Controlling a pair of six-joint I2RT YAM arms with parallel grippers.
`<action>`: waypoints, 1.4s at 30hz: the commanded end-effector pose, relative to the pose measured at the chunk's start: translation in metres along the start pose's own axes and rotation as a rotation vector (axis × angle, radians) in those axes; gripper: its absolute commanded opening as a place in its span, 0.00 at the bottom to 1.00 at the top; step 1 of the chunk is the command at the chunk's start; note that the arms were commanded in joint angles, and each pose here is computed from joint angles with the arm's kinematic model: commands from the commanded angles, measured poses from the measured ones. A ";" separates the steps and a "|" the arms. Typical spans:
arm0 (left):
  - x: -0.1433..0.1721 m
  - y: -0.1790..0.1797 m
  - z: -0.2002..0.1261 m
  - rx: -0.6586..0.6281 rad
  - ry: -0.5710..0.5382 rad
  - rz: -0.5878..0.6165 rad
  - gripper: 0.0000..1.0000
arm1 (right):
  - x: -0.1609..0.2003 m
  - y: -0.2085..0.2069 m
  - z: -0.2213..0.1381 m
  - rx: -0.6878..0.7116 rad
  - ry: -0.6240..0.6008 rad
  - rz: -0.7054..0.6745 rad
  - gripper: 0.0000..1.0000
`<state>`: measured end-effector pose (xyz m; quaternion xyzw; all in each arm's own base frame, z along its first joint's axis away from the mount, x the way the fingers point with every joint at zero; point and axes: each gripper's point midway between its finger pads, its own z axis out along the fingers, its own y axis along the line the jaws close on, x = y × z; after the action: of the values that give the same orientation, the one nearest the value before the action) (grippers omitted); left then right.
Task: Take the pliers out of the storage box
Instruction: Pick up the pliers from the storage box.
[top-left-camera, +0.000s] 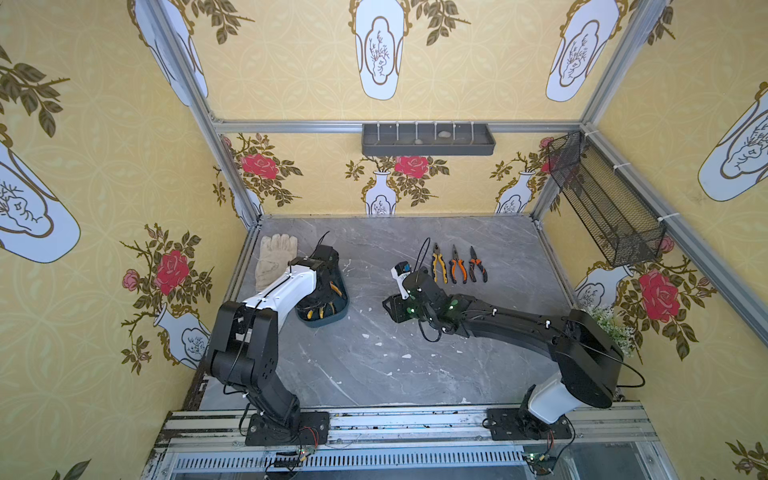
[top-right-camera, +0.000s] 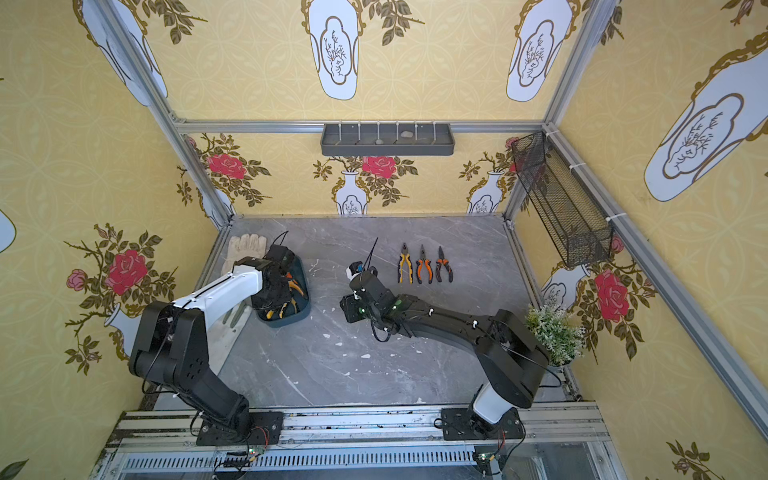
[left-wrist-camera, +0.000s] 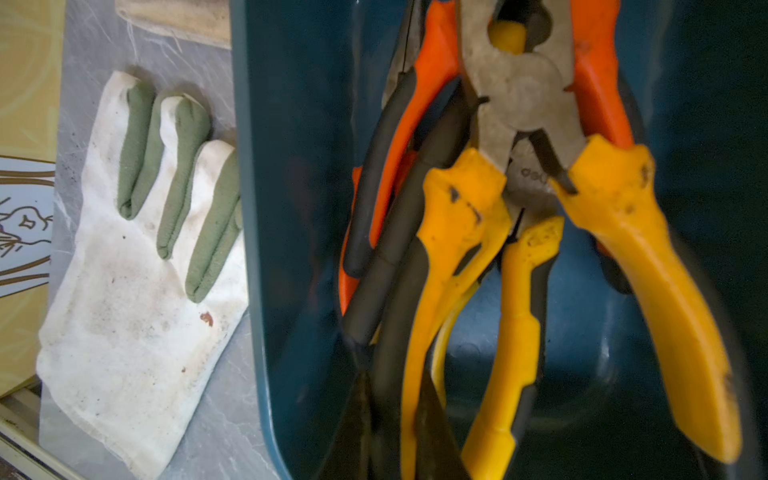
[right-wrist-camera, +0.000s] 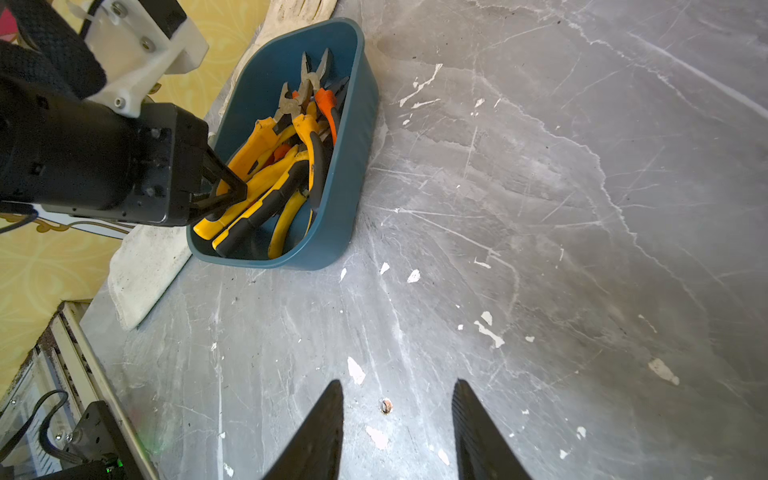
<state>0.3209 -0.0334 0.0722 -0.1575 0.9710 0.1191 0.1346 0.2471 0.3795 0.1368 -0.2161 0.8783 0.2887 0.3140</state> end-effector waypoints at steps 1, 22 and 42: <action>0.004 0.003 -0.003 -0.004 0.019 0.014 0.02 | -0.009 0.004 -0.001 -0.014 -0.029 -0.001 0.44; 0.026 -0.019 -0.115 0.332 -0.370 0.131 0.00 | -0.050 -0.003 -0.019 0.129 0.001 -0.019 0.60; 0.063 -0.048 -0.145 0.215 -0.813 0.281 0.00 | -0.113 0.042 -0.016 0.129 0.103 0.064 0.94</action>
<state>0.2351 -0.1315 0.1551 0.0734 0.8980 0.0596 0.4296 0.3027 0.4274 0.2413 -0.1981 0.8998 0.2412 0.3050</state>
